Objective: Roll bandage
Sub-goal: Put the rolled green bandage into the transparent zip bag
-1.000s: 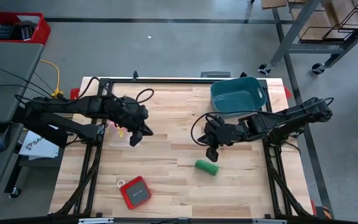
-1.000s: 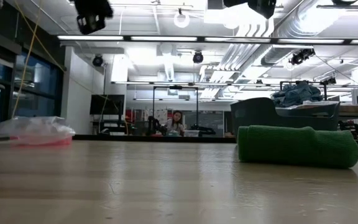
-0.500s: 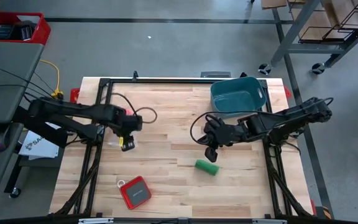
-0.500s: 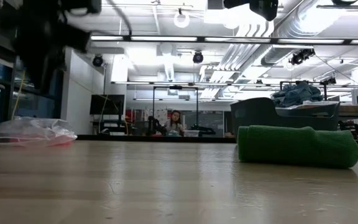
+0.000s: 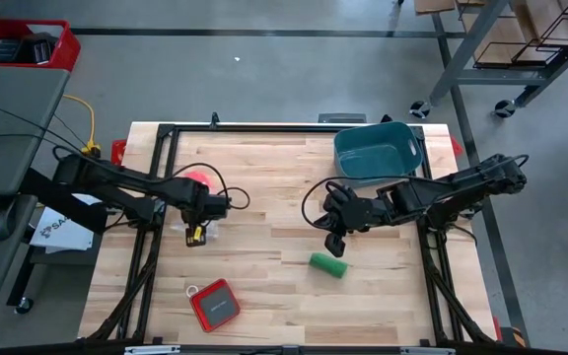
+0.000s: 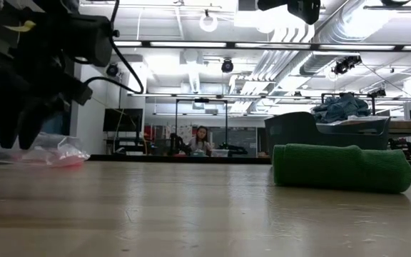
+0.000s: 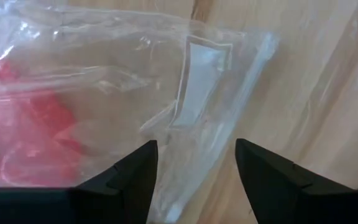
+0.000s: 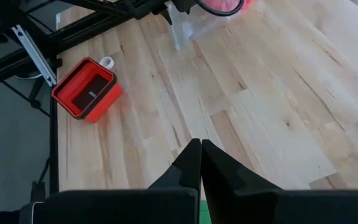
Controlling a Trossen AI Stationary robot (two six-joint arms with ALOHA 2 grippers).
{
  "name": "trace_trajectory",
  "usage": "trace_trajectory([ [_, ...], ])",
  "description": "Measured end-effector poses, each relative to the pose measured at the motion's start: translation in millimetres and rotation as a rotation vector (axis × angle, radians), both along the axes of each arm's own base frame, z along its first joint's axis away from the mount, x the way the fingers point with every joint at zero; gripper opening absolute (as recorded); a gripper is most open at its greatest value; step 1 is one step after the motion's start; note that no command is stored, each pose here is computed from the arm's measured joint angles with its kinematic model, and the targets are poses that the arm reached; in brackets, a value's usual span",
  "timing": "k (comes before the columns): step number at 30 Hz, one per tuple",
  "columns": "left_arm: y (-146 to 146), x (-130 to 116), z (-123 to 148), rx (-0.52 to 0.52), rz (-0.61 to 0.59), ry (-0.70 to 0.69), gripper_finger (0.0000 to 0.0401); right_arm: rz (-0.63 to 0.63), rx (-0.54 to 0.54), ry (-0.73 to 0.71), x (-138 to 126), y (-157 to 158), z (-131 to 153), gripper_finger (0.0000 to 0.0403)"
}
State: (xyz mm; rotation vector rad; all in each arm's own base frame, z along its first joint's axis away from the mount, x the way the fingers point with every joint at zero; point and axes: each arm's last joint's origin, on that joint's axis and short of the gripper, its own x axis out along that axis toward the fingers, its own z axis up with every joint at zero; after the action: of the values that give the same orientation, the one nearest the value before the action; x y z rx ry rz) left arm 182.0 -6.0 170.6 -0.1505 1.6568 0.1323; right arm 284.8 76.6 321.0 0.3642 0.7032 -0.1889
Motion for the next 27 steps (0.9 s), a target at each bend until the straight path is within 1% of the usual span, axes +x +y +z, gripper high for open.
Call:
trace_trajectory([
  [3, -2, 1, -2, -0.057, 0.023, 0.014, 0.0205, 0.000, 0.000, 0.001, 0, 0, 0, 0.0000],
  [5, -3, 2, -3, -0.086, 0.083, 0.025, 0.0204, 0.000, 0.000, 0.001, 0, 0, 0, 0.0000],
  [6, -3, 3, -3, -0.084, 0.132, 0.028, 0.0204, 0.000, 0.000, 0.001, 0, 0, 0, 0.0000],
  [8, -3, 5, -4, -0.061, 0.277, 0.026, 0.0204, 0.000, -0.001, 0.002, 0, 0, 0, 0.0000],
  [10, -1, 8, -5, -0.032, 0.449, 0.004, 0.0204, -0.008, -0.008, 0.002, 0, 0, 0, 0.0000],
  [13, 1, 19, -5, -0.024, 0.678, -0.104, 0.0204, -0.040, -0.024, -0.001, 0, -1, 0, 0.0000],
  [15, 0, 28, -5, -0.038, 0.786, -0.193, 0.0204, -0.041, -0.026, 0.004, -1, -2, -1, 0.0000],
  [16, -1, 32, -4, -0.049, 0.819, -0.237, 0.0204, -0.041, -0.027, 0.006, -1, -2, -1, 0.0000],
  [18, -2, 38, -3, -0.050, 0.861, -0.297, 0.0203, -0.041, -0.030, 0.016, -2, -2, -2, 0.0000],
  [21, -2, 35, -3, -0.002, 0.928, -0.295, 0.0199, -0.040, -0.034, 0.030, -3, -2, -3, 0.0000],
  [23, -3, 34, -3, 0.008, 0.957, -0.290, 0.0193, -0.040, -0.037, 0.037, -3, -2, -3, 0.0000],
  [25, -7, 37, 1, -0.009, 0.947, -0.303, 0.0184, -0.040, -0.040, 0.047, -4, -2, -4, 0.0000],
  [27, -12, 44, 16, -0.040, 0.890, -0.376, 0.0175, -0.040, -0.042, 0.052, -4, -3, -4, 0.0000],
])
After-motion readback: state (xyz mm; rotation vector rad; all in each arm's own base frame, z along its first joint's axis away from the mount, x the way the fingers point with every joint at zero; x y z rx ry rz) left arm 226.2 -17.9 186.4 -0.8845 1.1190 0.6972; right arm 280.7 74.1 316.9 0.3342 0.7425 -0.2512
